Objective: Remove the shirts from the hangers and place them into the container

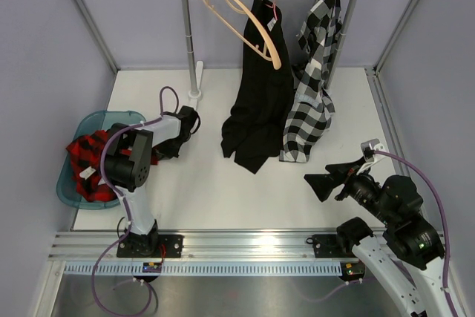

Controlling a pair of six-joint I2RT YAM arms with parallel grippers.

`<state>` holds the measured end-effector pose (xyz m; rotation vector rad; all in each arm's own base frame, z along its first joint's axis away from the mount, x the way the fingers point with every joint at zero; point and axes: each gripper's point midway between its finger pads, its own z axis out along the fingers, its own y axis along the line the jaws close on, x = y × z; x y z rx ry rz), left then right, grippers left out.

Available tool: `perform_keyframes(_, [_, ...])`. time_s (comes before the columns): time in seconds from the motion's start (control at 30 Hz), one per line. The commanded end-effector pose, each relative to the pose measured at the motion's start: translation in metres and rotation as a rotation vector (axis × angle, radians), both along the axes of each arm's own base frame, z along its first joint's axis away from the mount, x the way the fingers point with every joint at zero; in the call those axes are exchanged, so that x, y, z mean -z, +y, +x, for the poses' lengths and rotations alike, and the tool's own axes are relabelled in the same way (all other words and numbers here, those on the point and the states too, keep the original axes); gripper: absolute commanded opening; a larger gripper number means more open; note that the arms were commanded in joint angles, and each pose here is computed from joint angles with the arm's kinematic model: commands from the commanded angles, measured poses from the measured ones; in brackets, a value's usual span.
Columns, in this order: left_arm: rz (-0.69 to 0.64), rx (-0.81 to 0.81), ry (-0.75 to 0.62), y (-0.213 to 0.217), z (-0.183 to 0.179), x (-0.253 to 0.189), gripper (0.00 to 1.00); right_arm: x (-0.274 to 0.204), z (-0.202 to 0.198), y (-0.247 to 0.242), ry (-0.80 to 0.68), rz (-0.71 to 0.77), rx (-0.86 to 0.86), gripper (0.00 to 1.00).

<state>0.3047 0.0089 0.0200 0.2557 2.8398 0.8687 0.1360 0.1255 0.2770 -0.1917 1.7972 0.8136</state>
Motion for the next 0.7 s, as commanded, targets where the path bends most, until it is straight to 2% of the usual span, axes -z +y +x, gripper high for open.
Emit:
perform_keyframes(0.0, [0.034,-0.024,-0.041,0.012,0.008,-0.003,0.00,-0.008,-0.001,0.003,-0.033,0.020,-0.016,0.99])
perform_keyframes(0.23, [0.036,-0.056,-0.104,0.019,0.011,-0.020,0.00,-0.008,-0.002,0.002,-0.038,0.022,-0.011,1.00])
perform_keyframes(0.4, [0.052,-0.098,-0.280,0.026,0.018,-0.071,0.00,-0.008,-0.001,0.002,-0.038,0.021,-0.010,1.00])
perform_keyframes(0.57, [0.068,-0.117,-0.379,0.031,0.021,-0.104,0.00,-0.007,0.000,0.003,-0.032,0.019,-0.013,0.99])
perform_keyframes(0.67, [0.085,-0.168,-0.513,0.041,0.024,-0.140,0.00,-0.008,-0.001,0.003,-0.035,0.021,-0.014,1.00])
